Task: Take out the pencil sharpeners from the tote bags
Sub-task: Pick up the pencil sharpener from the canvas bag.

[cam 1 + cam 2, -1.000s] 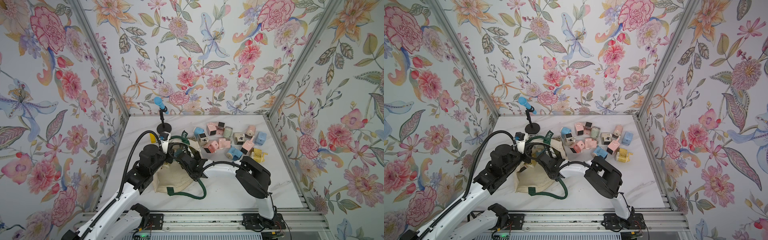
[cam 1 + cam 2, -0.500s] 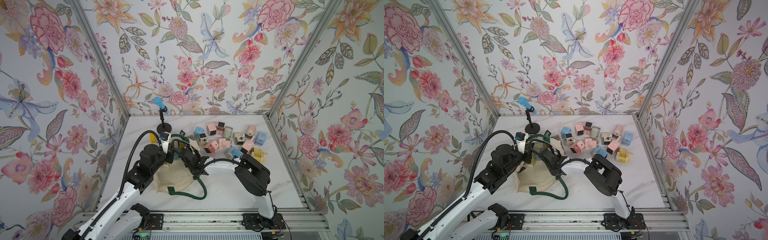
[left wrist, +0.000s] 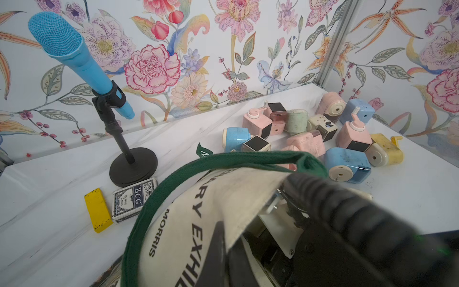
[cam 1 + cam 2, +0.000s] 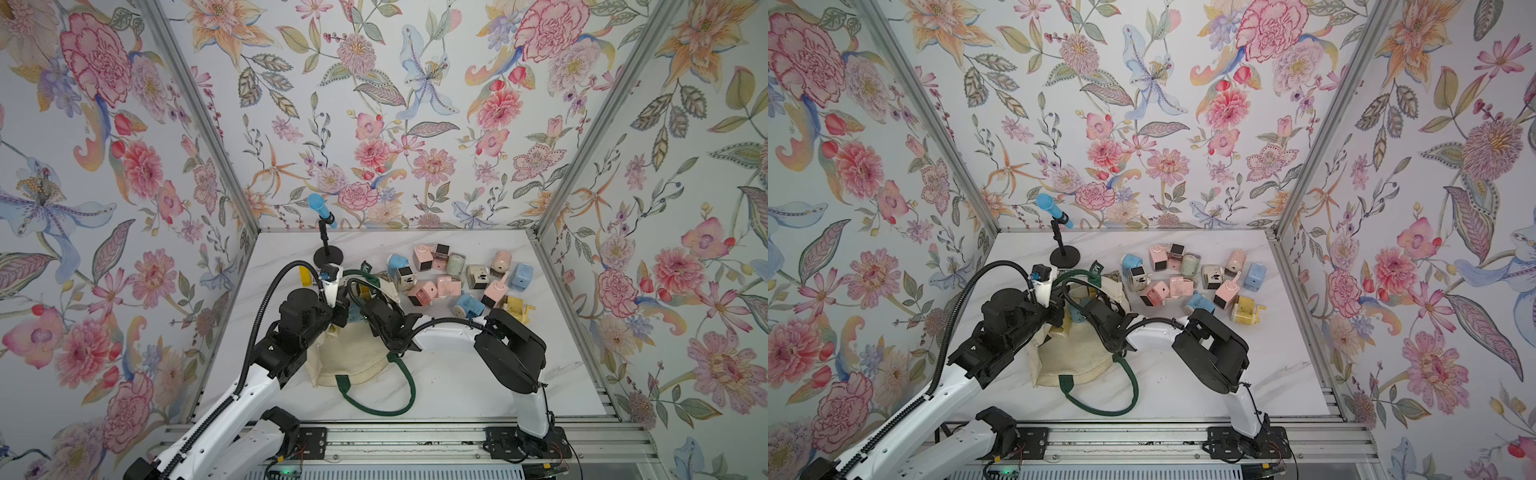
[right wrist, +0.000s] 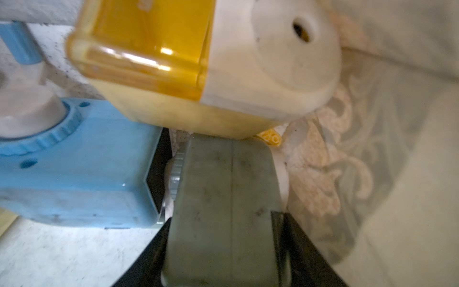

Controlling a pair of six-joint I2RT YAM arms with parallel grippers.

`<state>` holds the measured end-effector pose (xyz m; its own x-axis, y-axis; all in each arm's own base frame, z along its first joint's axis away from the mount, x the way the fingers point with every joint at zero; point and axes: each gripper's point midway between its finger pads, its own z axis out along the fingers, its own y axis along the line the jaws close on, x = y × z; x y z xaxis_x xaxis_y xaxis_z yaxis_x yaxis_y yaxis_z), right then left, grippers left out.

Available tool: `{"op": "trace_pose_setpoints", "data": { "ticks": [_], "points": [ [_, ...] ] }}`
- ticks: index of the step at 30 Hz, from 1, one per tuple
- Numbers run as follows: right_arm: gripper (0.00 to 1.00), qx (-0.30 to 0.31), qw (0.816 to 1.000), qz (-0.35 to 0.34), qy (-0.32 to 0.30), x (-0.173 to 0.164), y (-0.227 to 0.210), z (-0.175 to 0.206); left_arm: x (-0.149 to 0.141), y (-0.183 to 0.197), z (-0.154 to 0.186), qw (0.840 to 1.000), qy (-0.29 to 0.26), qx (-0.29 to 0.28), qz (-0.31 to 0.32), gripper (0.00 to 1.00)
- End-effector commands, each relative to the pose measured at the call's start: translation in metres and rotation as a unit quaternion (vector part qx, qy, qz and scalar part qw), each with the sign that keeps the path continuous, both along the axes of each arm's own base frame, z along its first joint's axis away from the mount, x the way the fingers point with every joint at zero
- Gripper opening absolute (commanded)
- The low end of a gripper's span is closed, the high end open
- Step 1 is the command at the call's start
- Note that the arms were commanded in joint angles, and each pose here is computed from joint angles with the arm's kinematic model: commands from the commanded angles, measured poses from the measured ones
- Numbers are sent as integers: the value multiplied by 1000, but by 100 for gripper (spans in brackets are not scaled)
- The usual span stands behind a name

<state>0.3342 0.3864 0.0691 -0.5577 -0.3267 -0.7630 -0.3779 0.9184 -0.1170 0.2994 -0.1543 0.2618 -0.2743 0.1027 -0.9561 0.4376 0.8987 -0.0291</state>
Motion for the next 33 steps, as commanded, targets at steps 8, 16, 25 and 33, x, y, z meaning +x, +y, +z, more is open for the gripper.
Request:
{"op": "trace_pose_setpoints", "data": {
  "ticks": [8,16,25,33],
  "points": [
    [49,10,997,74,32,-42,1,23,0,7,15,1000,-19,-17,15,0],
    [48,49,989,133,29,-59,15,44,0,7,16,1000,-20,-17,15,0],
    [48,53,967,248,-11,-96,49,68,0,7,16,1000,-20,-17,14,0],
    [48,77,946,311,-40,-123,64,88,0,7,15,1000,-19,-18,14,0]
  ]
}}
